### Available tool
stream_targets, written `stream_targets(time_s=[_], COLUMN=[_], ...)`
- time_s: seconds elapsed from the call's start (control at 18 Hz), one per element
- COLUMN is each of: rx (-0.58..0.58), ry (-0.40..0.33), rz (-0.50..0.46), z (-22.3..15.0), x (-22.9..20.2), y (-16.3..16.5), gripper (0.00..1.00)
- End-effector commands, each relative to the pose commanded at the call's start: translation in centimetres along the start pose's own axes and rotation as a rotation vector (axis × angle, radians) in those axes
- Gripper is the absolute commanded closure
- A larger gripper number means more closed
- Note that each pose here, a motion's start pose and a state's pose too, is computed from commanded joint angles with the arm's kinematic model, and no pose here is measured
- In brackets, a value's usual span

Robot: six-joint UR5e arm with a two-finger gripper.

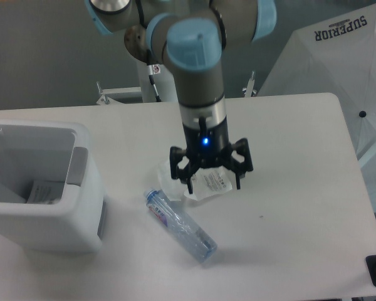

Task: Place the trash in the trash can
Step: 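Lower the open gripper toward the clear plastic water bottle, then align the gripper over the bottle and close on its middle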

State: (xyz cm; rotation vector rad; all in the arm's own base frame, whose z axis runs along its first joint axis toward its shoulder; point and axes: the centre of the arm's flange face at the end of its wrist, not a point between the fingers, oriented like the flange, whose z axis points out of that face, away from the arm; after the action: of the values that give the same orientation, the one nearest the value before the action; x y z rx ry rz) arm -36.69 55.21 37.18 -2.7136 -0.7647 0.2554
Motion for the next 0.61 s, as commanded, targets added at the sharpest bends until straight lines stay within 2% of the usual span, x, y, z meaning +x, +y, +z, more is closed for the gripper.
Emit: stream_targets(time_s=[0.11, 0.39, 0.5, 0.61], rx=[-0.041, -0.107, -0.124, -0.141], ry=[0.006, 0.008, 0.011, 0.002], rz=[-0.063, -0.234, -0.255, -0.322], z=[3.6, 8.8, 10.0, 11.3], x=[-0.2, -0.3, -0.5, -0.7], y=[-0.6, -0.7, -0.5, -0.4], gripper=[0.00, 0.00, 0.00, 0.00])
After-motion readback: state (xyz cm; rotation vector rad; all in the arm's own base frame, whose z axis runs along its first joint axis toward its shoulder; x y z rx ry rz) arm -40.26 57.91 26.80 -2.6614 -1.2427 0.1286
